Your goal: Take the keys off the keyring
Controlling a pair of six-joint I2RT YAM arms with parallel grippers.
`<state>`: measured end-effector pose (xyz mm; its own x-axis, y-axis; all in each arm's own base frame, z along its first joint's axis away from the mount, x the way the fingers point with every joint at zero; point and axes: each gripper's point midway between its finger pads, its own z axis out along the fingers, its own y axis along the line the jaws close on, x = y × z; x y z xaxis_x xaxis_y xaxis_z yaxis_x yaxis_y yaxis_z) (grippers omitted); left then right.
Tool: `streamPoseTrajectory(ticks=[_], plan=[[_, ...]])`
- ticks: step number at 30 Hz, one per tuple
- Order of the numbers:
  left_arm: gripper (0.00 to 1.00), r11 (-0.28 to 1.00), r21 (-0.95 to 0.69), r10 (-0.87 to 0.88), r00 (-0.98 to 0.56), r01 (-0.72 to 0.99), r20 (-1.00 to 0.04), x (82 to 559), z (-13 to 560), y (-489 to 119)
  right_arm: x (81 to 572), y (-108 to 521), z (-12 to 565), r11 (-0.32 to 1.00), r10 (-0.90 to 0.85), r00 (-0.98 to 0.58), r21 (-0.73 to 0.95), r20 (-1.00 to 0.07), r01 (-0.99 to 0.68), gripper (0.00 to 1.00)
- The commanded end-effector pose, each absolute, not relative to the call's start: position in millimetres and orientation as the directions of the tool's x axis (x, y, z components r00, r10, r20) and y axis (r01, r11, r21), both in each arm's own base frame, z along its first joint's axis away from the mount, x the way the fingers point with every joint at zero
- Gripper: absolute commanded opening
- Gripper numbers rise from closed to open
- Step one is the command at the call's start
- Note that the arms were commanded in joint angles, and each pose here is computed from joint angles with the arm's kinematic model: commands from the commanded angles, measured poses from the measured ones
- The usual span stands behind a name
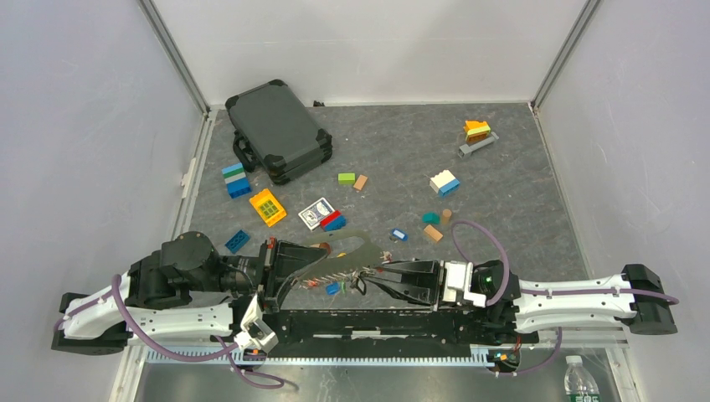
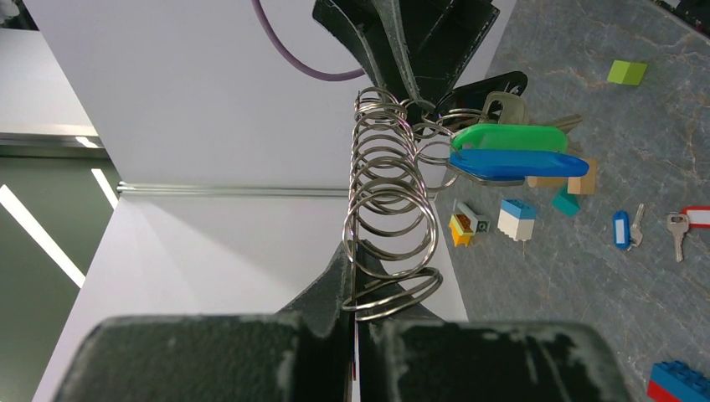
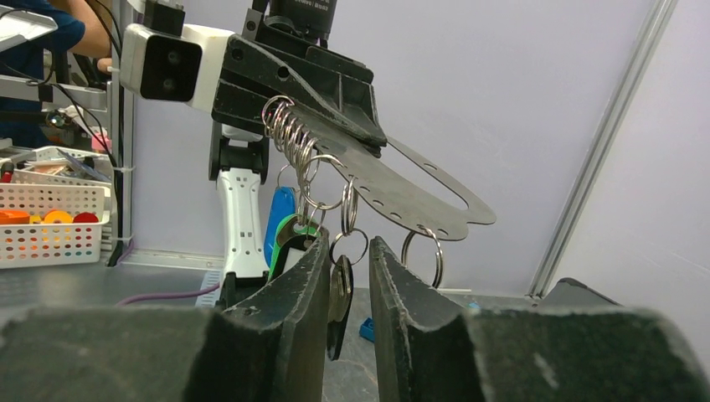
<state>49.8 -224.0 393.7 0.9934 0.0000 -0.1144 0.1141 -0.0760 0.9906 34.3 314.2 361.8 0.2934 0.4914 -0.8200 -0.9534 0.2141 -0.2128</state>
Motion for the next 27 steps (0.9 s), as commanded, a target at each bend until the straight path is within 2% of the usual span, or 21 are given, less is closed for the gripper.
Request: streamPoseTrajectory(ticks=[1, 8, 27], plan=[[0.02, 0.008, 0.997, 0.017, 0.997, 0.081, -0.082, 53, 421, -217, 27, 302, 391, 0.200, 0.577, 0.268, -0.185, -0.771, -0.962, 0.29], [0.02, -0.001, 0.997, 0.031, 0.996, 0.083, -0.083, 56, 418, -219, 26, 301, 397, 0.198, 0.588, 0.266, -0.183, -0.764, -0.963, 0.31], [0.02, -0.013, 0.996, 0.033, 0.996, 0.087, -0.087, 57, 415, -222, 40, 295, 402, 0.258, 0.608, 0.247, -0.106, -0.754, -0.960, 0.30]])
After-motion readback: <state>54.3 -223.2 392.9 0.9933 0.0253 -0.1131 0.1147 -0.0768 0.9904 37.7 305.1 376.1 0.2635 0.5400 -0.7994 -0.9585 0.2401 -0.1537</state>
